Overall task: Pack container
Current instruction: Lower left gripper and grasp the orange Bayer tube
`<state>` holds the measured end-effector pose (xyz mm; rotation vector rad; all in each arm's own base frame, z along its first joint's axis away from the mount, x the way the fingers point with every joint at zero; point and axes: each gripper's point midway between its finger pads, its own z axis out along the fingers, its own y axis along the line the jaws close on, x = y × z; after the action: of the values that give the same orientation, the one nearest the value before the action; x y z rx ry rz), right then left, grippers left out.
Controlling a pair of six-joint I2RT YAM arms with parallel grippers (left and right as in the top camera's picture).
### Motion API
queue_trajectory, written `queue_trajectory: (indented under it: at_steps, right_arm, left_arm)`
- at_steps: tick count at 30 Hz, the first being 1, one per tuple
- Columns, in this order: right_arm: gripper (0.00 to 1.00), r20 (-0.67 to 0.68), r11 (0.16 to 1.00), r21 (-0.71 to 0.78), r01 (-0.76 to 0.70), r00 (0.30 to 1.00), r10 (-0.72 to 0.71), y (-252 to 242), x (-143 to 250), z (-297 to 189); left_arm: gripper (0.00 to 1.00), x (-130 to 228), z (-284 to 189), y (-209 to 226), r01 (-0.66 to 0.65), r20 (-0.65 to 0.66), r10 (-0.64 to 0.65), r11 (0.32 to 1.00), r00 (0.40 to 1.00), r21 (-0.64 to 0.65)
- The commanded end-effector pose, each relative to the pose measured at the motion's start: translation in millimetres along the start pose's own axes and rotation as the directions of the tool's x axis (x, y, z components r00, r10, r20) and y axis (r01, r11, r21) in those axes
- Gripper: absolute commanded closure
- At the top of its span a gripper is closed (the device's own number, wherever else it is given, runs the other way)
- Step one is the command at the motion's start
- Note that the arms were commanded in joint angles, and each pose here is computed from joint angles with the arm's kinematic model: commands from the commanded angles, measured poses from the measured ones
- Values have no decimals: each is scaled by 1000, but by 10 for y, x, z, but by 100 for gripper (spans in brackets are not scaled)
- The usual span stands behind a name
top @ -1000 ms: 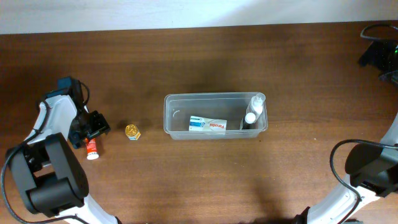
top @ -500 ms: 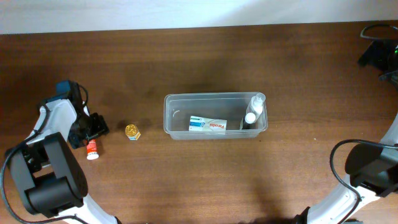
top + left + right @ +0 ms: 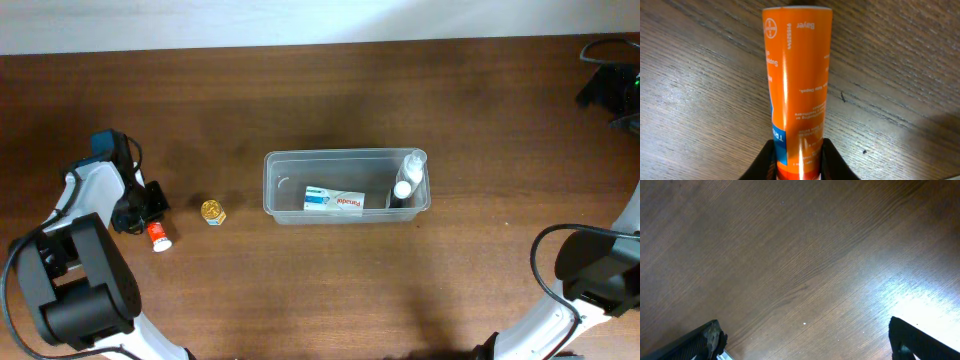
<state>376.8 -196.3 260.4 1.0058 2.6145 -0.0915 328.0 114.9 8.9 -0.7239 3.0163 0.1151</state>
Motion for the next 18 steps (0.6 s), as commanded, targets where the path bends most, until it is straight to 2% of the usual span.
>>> queue_trajectory:
  at_steps: [1, 9, 13, 14, 18]
  right_arm:
    - [1, 36, 1000, 1, -5, 999, 5, -26, -33, -123]
    - [2, 36, 1000, 1, -5, 999, 5, -26, -33, -123]
    - [2, 36, 1000, 1, -5, 999, 5, -26, -33, -123]
    - [2, 36, 1000, 1, -5, 999, 5, -26, -33, -123]
    - [2, 36, 1000, 1, -5, 999, 5, -26, -33, -123]
  left_arm:
    - [87, -23, -62, 25, 1, 24, -1, 1000, 1000, 0]
    - [86, -41, -67, -78, 0, 28, -2, 998, 1000, 58]
    - [74, -40, -67, -78, 1, 28, -2, 998, 1000, 58]
    - [67, -43, -67, -79, 1, 29, -3, 998, 1000, 58]
    - [65, -49, -66, -80, 2, 32, -4, 998, 999, 59]
